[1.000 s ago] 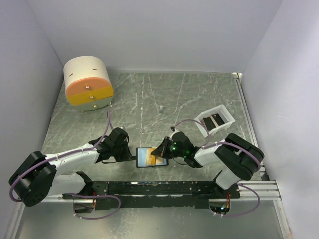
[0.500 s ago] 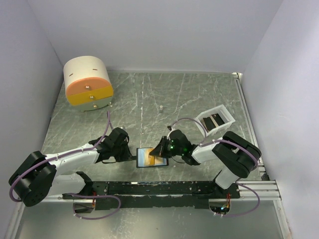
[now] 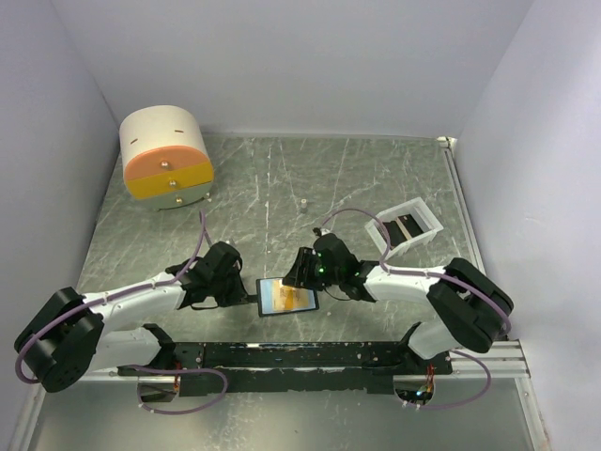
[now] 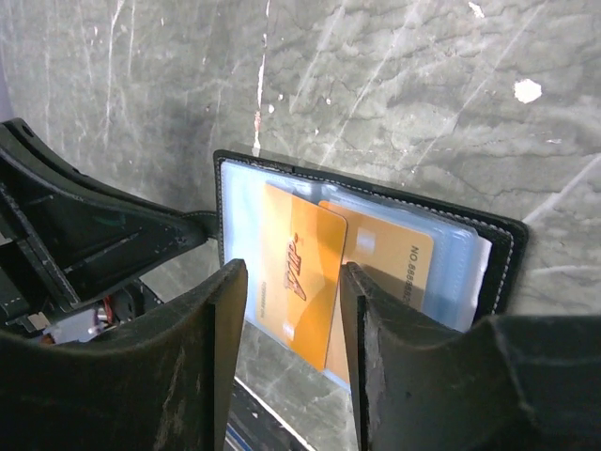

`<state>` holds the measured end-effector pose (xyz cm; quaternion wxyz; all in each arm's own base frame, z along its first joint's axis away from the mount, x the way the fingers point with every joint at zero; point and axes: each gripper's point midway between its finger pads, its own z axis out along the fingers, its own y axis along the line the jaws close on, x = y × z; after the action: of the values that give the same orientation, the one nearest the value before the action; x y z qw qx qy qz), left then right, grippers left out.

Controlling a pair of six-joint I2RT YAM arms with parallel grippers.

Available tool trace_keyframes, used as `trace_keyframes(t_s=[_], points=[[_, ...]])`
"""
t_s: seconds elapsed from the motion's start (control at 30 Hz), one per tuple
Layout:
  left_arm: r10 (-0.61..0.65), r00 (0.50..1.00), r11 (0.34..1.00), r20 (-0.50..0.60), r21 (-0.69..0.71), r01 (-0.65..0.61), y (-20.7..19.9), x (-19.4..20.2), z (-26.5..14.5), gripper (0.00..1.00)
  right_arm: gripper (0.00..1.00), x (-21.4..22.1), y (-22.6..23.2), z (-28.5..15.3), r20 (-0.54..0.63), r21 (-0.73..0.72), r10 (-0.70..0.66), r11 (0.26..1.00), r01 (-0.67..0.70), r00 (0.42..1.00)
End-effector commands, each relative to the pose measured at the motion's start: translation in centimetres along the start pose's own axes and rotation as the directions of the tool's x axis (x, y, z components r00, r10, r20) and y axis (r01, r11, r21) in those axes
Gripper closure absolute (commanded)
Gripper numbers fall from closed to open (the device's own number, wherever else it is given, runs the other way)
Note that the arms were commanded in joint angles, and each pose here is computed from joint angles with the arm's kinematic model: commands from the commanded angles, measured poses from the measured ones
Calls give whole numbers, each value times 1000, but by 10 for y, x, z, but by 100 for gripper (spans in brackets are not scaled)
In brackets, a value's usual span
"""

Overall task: Put the credit cards into the card holder
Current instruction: Insert the credit card into the card holder.

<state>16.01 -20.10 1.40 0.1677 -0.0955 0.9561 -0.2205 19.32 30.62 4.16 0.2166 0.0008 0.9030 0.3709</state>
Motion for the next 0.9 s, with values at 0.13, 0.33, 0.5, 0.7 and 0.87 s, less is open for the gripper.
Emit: trace_keyframes(t_s=[0.13,0.33,0.5,0.7,0.87], points=[[3,1000,998,-30,-67,-5,22,12,-1,93,55,8,-4,-7,-24,48,-34,998,36,999],[14,999,998,-35,-65,-16,19,11,1,93,58,15,3,-2,-42,31,-42,999,43,998],[17,999,998,-35,-61,-19,18,11,2,93,58,19,4,1,-50,21,-39,999,40,998],[19,999,998,-40,-58,-21,16,11,2,93,58,21,11,5,-51,-16,-48,999,48,998],[20,999,998,-38,-57,-22,16,10,2,93,59,22,16,7,-55,-43,-53,998,51,997]])
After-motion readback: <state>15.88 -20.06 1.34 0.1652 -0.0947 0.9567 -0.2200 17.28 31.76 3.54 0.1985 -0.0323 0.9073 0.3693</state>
